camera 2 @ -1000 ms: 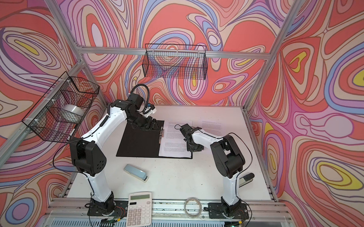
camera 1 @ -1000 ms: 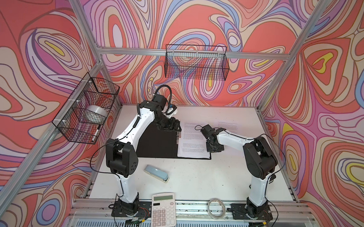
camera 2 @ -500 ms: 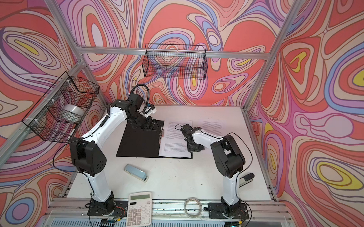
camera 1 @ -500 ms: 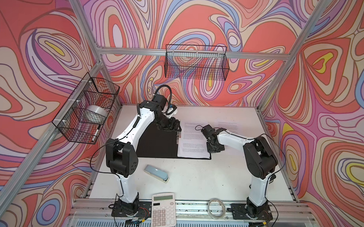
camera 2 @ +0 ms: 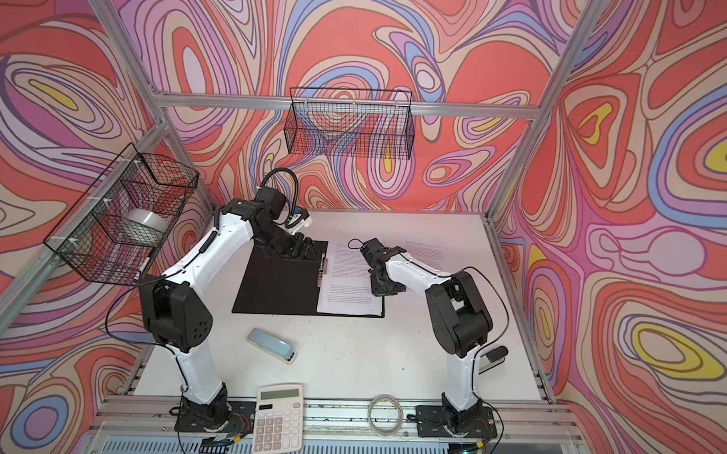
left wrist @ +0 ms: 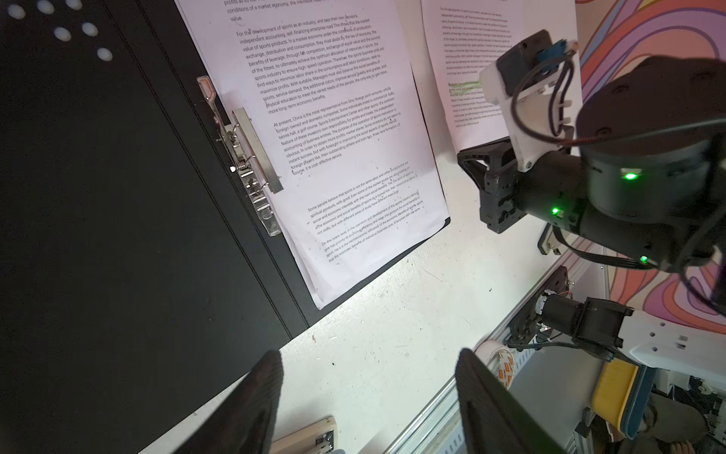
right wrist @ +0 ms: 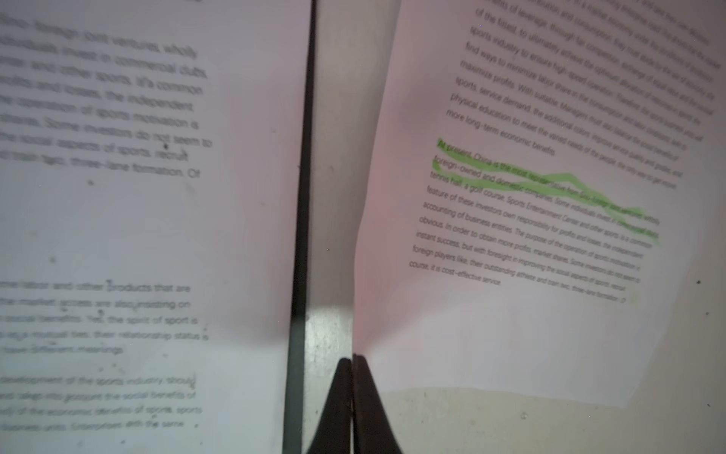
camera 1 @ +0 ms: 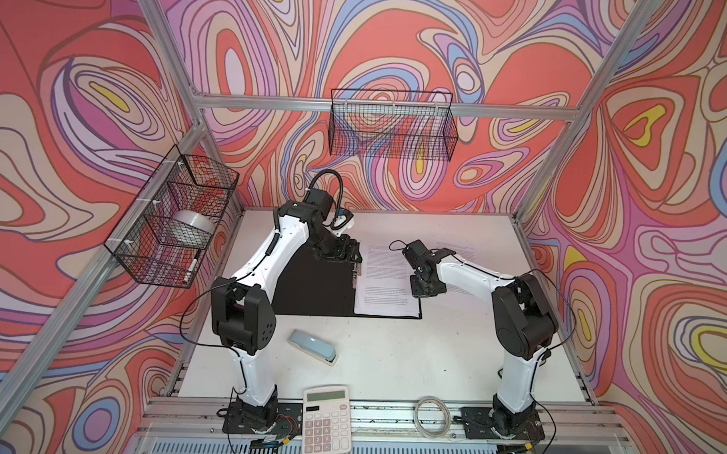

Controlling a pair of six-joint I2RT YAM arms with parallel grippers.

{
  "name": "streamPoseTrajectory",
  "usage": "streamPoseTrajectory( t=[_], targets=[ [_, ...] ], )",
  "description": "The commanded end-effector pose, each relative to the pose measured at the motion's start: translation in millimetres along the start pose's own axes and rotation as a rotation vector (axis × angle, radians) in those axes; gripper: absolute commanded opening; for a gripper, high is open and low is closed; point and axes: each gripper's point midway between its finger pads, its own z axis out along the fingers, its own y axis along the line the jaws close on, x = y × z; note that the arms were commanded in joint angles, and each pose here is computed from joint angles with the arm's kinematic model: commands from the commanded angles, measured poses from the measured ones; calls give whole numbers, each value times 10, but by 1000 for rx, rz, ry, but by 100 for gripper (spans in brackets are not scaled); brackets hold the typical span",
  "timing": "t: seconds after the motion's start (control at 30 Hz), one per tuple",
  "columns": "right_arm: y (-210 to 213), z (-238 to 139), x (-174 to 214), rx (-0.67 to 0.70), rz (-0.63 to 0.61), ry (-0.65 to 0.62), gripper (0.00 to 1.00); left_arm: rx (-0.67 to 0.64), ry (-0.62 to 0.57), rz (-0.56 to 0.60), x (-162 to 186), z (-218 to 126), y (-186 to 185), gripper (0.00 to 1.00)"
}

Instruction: Put the files into the folder

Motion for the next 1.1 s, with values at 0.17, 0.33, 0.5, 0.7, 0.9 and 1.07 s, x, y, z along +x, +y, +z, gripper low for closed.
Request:
streamPoseTrajectory(
  t=[0.17, 0.33, 0.5, 0.7, 0.9, 1.07],
  targets=[
    [209, -415, -290, -144, -4, -56, 0, -6, -34, -41, 3, -186, 39, 71],
    [365, -510, -344, -218, -12, -62, 0, -23, -93, -51, -88, -368, 125, 71],
    [620, -584, -361, -289, -44, -64, 0, -22, -119, -78, -138, -478, 219, 71],
    [1057, -640, -298, -439, -52, -56, 0, -19, -141, -108, -108, -569, 343, 71],
    [1413, -613, -156, -504, -100, -29, 0, -8, -166, -144, -103, -667, 442, 71],
    [1691, -602, -23, -571, -148, -9, 0, -26, -181, -148, -116, -698, 482, 71]
  ],
)
